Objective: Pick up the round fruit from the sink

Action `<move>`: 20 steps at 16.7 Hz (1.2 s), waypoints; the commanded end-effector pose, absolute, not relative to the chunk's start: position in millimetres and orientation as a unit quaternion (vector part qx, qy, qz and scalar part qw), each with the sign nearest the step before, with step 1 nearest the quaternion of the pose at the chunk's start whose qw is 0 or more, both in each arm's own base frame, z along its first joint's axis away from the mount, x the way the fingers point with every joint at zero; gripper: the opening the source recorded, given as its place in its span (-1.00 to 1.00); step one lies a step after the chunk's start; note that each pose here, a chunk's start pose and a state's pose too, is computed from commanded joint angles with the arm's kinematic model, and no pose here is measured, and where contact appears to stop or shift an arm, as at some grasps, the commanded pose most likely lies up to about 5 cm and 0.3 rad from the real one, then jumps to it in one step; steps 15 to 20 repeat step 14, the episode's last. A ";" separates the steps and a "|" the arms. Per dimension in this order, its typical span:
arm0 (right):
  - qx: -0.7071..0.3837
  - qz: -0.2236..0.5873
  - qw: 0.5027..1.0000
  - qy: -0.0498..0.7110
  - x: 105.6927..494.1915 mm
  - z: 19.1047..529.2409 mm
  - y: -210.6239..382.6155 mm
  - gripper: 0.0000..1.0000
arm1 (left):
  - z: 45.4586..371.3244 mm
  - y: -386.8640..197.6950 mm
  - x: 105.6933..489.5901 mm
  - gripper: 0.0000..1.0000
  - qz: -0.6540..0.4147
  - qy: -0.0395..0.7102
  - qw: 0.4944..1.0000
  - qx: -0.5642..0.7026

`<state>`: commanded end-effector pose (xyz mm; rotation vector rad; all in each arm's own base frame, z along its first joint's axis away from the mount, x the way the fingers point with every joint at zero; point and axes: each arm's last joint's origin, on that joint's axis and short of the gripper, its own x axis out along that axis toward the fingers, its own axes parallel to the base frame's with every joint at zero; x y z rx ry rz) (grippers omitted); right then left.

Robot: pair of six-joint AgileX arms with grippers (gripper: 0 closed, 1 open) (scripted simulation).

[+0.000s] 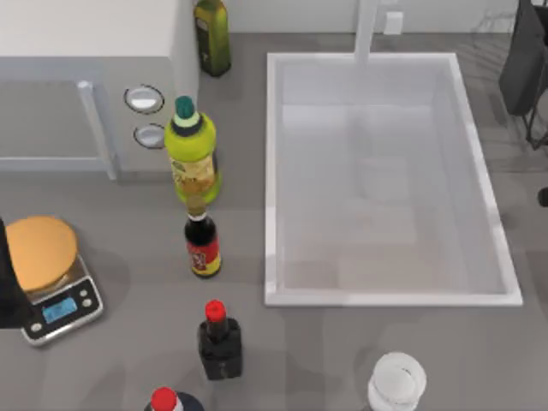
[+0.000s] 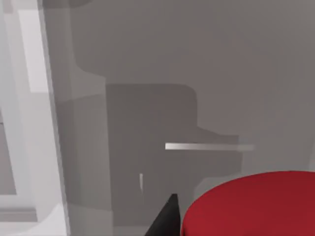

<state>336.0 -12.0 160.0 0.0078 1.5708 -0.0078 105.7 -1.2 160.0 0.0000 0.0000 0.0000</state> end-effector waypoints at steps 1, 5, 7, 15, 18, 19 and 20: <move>0.004 -0.004 0.707 0.707 336.0 160.0 -12.0 -0.10 | 160.0 -1.2 105.7 1.00 0.000 0.000 1.000 0.000; 0.004 -0.004 0.707 0.707 336.0 160.0 -12.0 0.51 | 160.0 -1.2 105.7 1.00 0.000 0.000 1.000 0.000; 0.004 -0.004 0.707 0.707 336.0 160.0 -12.0 0.81 | 160.0 -1.2 105.7 1.00 0.000 0.000 1.000 0.000; 0.004 -0.004 0.707 0.707 336.0 160.0 -12.0 1.00 | 160.0 -1.2 105.7 1.00 0.000 0.000 1.000 0.000; 0.004 -0.004 0.707 0.707 336.0 160.0 -12.0 1.00 | 160.0 -1.2 105.7 1.00 0.000 0.000 1.000 0.000; 0.004 -0.004 0.707 0.707 336.0 160.0 -12.0 1.00 | 160.0 -1.2 105.7 1.00 0.000 0.000 1.000 0.000; 0.004 -0.004 0.707 0.707 336.0 160.0 -12.0 1.00 | 160.0 -1.2 105.7 1.00 0.000 0.000 1.000 0.000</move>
